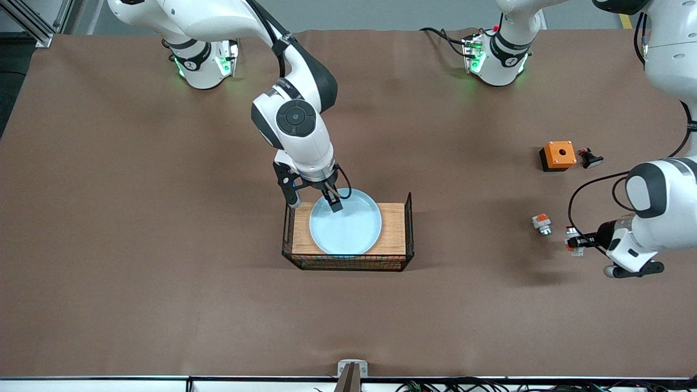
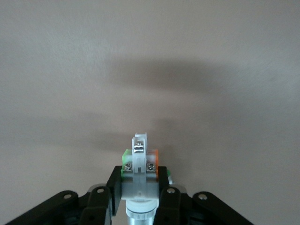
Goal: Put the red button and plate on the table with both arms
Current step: 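Carry the button beside the orange box while the right gripper lowers, then grip the plate rim with the right gripper and lift it out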
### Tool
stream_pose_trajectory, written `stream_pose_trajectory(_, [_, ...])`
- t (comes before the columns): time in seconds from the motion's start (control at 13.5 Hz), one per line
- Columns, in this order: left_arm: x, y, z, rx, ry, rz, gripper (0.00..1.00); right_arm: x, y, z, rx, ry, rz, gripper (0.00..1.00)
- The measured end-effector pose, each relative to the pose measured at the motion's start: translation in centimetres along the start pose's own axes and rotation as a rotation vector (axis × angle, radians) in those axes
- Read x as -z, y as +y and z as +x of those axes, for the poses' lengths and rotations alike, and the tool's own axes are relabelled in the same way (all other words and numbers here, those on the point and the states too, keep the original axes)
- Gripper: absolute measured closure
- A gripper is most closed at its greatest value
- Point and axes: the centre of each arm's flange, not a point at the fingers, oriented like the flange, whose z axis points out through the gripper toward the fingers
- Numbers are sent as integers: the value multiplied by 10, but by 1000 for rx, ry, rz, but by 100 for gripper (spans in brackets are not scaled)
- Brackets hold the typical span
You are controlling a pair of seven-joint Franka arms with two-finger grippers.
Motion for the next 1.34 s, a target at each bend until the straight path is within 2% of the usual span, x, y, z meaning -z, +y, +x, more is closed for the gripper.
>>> stream_pose_trajectory(0.07, [-9, -2, -4, -1, -1, -1, 66, -4, 0, 0, 0, 1, -5, 19])
stream_pose_trajectory(0.15, [-14, -4, -6, -2, 0, 0, 66, -6, 0, 0, 2, 4, -8, 26])
stream_pose_trajectory(0.22, [-19, -5, -8, -10, 5, 11, 66, -5, -1, -1, 8, 9, 2, 39])
stream_pose_trajectory(0.3, [-24, -6, -9, -23, 8, 29, 66, -3, -1, -2, 13, 14, 6, 45])
stream_pose_trajectory(0.52, [-31, -12, -13, -30, 4, 45, 66, -3, -1, -3, 20, 18, 8, 48])
stream_pose_trajectory(0.59, [-32, -15, -14, -26, 1, 45, 61, -3, -1, -3, 20, 19, 8, 48])
stream_pose_trajectory(0.89, [-30, -20, -14, -18, 7, 44, 20, 4, -5, -2, 18, 17, 22, 56])
stream_pose_trajectory(1.04, [-5, -14, -9, -22, 48, 48, 1, 7, -7, -3, 17, 15, 26, 59])
stream_pose_trajectory(1.11, [19, -9, -7, -24, 81, 52, 1, 8, -7, -3, 17, 15, 27, 59])
stream_pose_trajectory(1.34, [95, 13, -14, -32, 160, 64, 1, 7, -7, -4, 20, 16, 25, 67])
